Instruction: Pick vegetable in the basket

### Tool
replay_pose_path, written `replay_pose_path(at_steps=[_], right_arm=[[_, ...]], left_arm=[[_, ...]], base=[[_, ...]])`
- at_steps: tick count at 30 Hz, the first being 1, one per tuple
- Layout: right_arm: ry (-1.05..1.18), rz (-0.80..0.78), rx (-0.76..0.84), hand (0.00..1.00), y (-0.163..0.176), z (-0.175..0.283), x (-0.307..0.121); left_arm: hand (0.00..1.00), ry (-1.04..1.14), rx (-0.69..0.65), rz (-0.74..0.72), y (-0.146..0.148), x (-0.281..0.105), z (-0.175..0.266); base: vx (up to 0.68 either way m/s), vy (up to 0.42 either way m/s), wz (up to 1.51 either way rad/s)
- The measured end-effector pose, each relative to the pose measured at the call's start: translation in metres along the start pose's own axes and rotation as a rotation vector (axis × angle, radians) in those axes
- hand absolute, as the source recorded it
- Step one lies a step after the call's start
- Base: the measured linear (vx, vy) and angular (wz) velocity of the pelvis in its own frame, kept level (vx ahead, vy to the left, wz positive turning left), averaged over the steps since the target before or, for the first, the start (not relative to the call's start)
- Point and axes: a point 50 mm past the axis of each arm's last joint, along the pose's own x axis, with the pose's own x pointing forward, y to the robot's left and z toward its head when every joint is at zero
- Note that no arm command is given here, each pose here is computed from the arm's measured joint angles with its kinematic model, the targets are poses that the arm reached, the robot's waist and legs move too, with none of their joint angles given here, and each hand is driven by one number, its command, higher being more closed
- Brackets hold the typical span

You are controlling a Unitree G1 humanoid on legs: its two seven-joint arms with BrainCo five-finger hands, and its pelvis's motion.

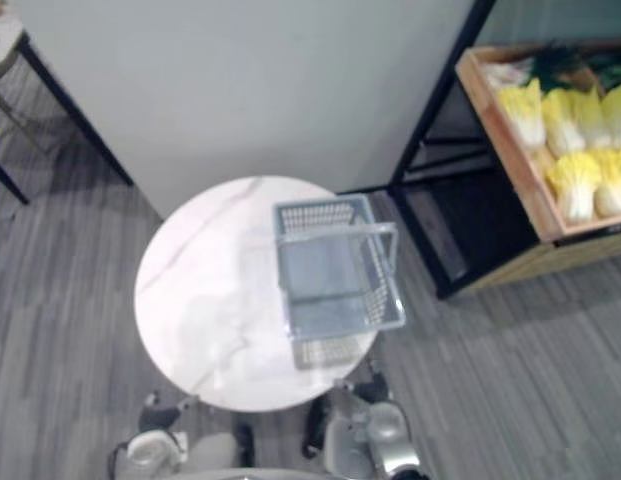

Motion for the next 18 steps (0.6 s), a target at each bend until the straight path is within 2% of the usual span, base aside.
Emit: replay_pose_path(at_steps=[6,9,18], right_arm=[[-0.033,0.025,-0.019,0.0,0.005,0.011,0.003],[-0.025,0.045,-0.011,0.0,0.011,0.009,0.001],[-0.015,0.001,-0.058,0.0,-0.007,0.002,0.001]], left_arm=[[0.0,0.001,-0.023,-0.016,-0.009,-0.004,-0.001],[0.0,-0.02,-0.008,0.02,0.002,0.0,0.003],[0.0,0.052,-0.031,0.002,-0.009,-0.004,-0.011]], base=[[-0.02,-0.035,0.0],[0.0,-0.095,0.25],[-0.03,-0.14,0.27]])
